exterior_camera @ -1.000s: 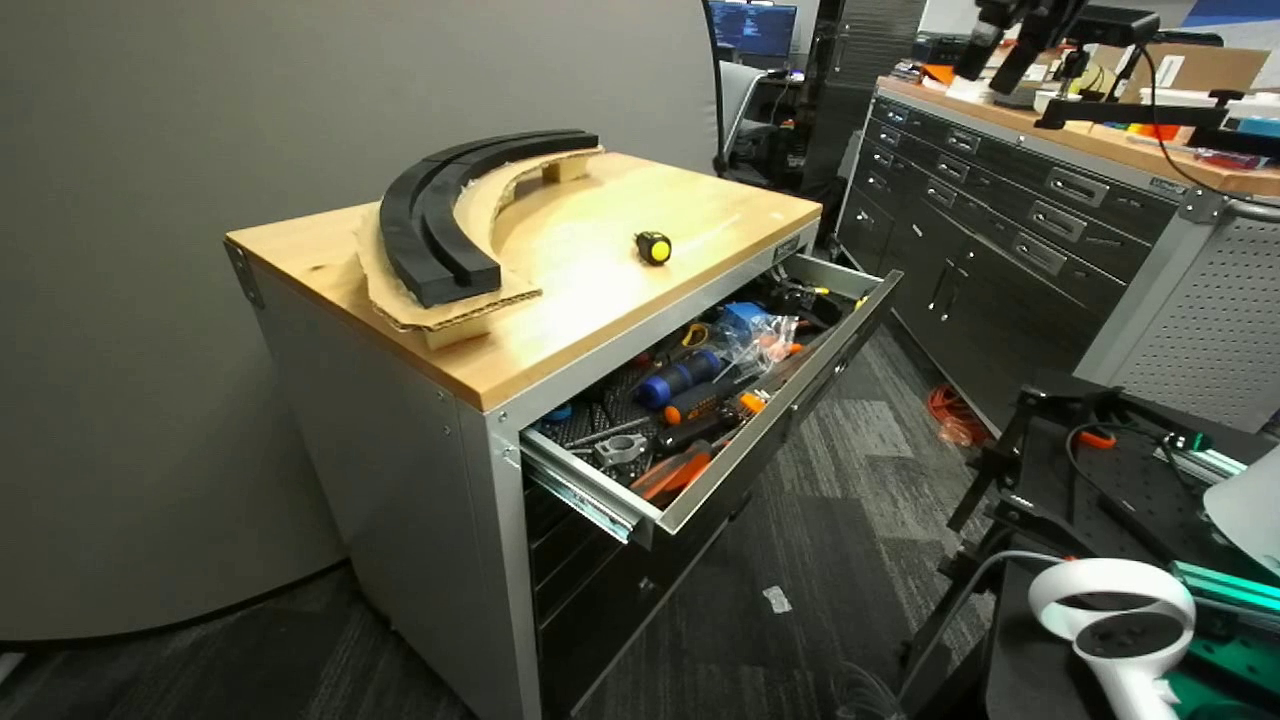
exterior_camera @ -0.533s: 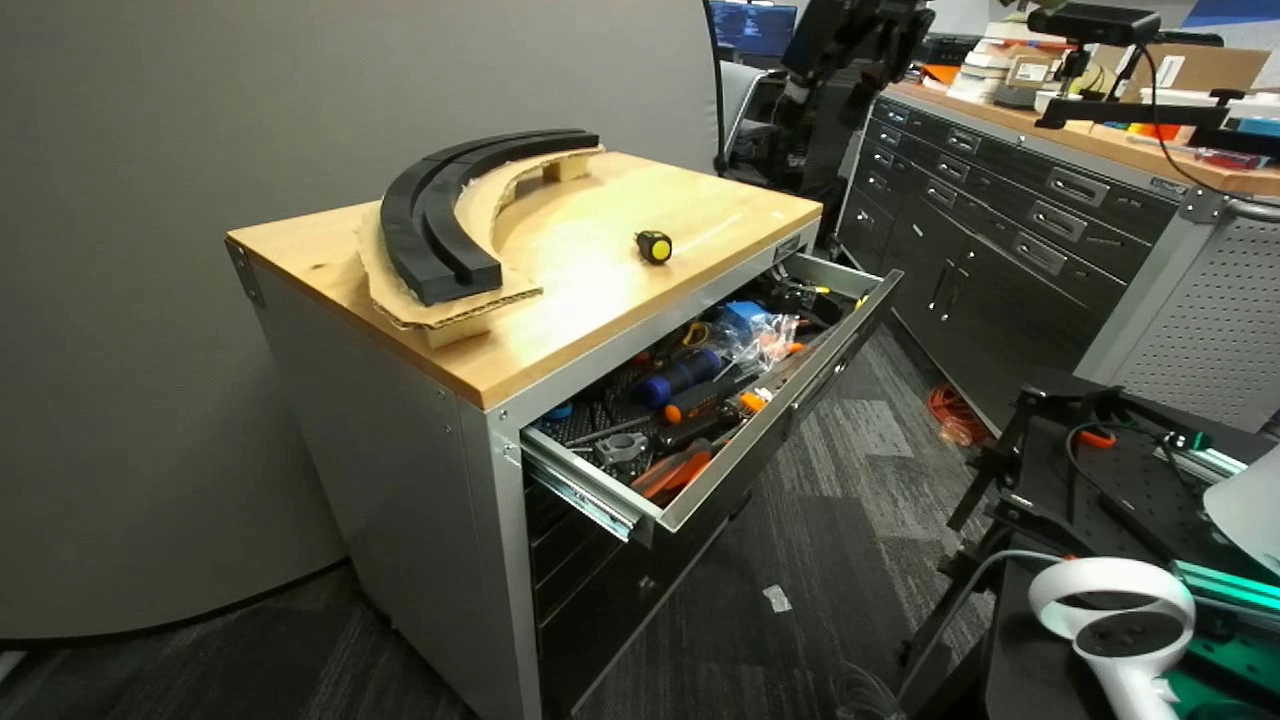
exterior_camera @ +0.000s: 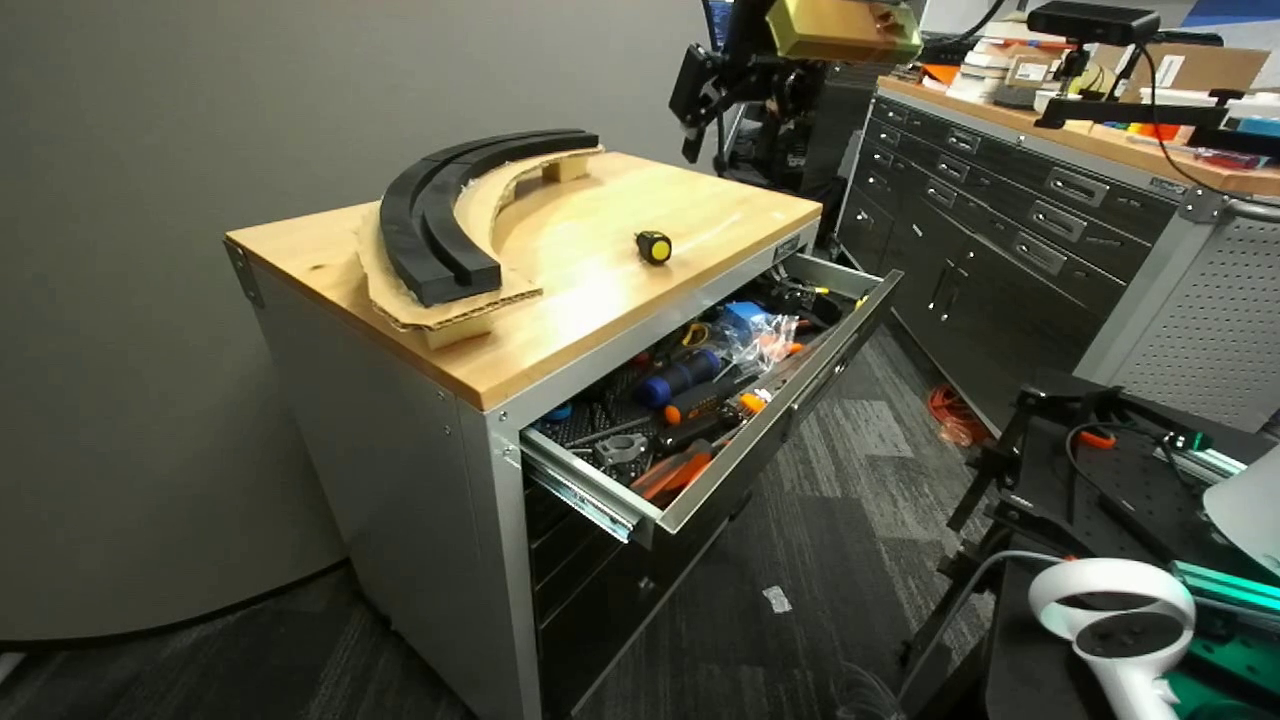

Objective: Pick up the black object on the table and put it in the drawer

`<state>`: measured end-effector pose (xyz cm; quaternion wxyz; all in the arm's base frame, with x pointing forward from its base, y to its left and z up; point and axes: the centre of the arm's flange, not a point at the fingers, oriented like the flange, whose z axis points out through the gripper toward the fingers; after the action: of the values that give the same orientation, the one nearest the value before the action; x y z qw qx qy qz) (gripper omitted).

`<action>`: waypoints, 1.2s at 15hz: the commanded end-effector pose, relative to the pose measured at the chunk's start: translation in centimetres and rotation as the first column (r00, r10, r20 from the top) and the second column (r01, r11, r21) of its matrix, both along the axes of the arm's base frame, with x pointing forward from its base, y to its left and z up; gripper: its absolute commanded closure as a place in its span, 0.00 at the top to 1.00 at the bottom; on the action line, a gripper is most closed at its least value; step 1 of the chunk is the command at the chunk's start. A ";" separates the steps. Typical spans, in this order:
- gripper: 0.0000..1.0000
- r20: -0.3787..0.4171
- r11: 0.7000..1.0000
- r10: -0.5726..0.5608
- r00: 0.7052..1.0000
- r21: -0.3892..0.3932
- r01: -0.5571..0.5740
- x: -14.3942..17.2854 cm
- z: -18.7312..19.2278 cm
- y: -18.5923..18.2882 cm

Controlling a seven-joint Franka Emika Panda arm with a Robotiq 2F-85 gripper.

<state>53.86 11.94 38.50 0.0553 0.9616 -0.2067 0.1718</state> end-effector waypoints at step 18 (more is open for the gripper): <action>0.92 0.132 0.995 -0.101 0.986 0.004 0.101 6.3 -8.5 4.5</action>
<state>59.21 16.18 29.79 0.0387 0.9448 -0.2575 0.1989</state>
